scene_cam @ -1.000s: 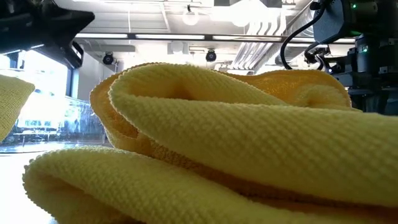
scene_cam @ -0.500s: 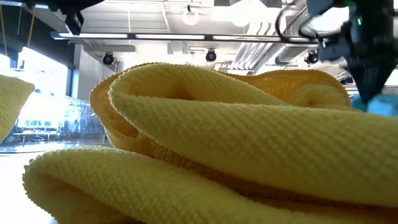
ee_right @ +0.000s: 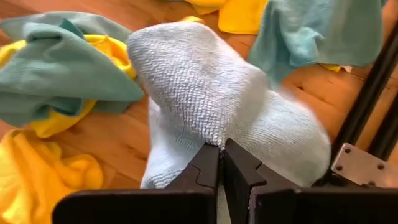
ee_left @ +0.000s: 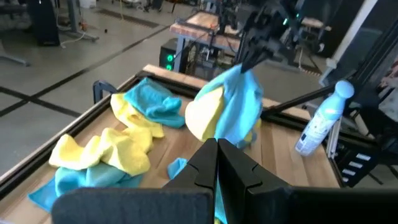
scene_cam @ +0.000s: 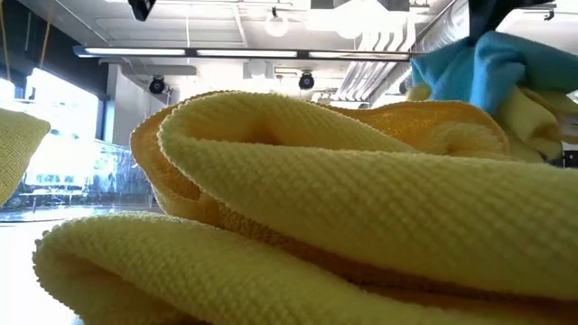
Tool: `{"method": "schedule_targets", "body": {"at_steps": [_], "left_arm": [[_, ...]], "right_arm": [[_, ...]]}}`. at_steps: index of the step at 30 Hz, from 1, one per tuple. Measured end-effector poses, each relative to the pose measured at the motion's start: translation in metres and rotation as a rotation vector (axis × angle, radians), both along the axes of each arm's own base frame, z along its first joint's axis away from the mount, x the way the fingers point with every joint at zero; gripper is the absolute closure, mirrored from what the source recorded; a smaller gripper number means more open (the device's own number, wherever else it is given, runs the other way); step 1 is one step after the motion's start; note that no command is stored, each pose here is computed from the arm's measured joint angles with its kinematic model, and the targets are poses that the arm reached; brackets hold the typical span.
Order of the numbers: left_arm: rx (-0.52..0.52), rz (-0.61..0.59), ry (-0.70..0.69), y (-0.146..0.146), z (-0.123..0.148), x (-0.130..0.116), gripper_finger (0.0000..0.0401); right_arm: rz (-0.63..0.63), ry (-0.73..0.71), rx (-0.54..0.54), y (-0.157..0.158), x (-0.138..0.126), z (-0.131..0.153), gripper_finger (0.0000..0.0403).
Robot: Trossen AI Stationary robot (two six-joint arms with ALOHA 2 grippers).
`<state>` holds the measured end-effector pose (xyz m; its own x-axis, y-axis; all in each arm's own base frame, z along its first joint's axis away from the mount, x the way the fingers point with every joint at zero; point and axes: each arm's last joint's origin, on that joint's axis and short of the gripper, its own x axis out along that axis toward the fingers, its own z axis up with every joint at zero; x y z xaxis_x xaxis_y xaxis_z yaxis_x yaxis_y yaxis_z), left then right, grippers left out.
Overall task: Sort microfiber towel by color & place in baskets
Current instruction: Put the blue microfiber cloth into the top transparent bin
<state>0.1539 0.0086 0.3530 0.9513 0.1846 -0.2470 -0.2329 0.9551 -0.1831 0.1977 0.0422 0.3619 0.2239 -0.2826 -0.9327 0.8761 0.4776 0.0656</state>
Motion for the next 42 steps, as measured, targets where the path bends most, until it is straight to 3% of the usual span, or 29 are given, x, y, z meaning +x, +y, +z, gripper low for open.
{"method": "schedule_targets", "body": {"at_steps": [11,32,42], "left_arm": [[0.008,0.032,0.069,0.001,-0.01,0.016,0.0395],[0.007,0.032,0.069,0.001,-0.01,0.017,0.0366],[0.007,0.032,0.069,0.001,-0.01,0.017,0.0366]], "right_arm": [[0.017,0.082,0.001,0.001,0.001,-0.023,0.0394],[-0.016,0.171,0.131,0.006,0.004,-0.125,0.0393],[-0.015,0.187,0.148,0.006,0.002,-0.129,0.0393]]}}
